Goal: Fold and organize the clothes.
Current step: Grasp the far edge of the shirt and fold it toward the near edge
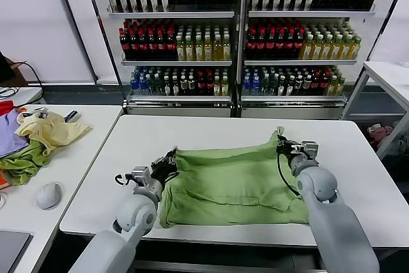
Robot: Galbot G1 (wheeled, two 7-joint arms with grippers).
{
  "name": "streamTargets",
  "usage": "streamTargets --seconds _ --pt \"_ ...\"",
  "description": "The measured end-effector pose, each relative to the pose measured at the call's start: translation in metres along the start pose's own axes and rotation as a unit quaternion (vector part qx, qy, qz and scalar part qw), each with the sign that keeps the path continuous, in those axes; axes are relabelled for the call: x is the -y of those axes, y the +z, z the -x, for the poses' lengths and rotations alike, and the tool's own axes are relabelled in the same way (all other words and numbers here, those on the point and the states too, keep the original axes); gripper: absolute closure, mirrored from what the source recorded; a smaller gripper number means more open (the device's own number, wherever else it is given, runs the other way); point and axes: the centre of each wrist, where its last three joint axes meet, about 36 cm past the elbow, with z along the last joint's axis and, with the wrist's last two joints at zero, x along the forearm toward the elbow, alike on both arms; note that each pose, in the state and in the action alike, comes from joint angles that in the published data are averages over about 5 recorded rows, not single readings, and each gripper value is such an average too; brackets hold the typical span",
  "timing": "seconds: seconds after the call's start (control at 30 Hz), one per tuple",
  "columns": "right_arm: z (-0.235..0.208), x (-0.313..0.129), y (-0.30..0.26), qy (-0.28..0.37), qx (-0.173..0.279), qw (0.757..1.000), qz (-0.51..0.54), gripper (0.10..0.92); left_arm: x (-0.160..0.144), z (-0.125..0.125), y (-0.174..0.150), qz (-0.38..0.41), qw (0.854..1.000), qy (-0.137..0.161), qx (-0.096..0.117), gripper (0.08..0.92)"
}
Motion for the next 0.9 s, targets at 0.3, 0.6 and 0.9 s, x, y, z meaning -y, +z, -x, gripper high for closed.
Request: streamTargets --seconds 0.3,0.6,0.9 --pt "-0.062 0.003 0.011 0.006 0.007 1.0 0.003 0.913 0.002 -0.038 0.009 0.009 1.0 0.016 -0.014 0.902" --pt "-0.095 0.003 0.03 0.02 -0.015 1.0 -0.004 0.913 0.003 -0.06 0.024 0.036 0.998 0.02 -0.048 0.901" --pt "-0.11 -0.003 0.041 0.026 -0.032 0.999 -0.024 0.778 0.006 -0.071 0.032 0.079 0.995 0.007 -0.06 0.71"
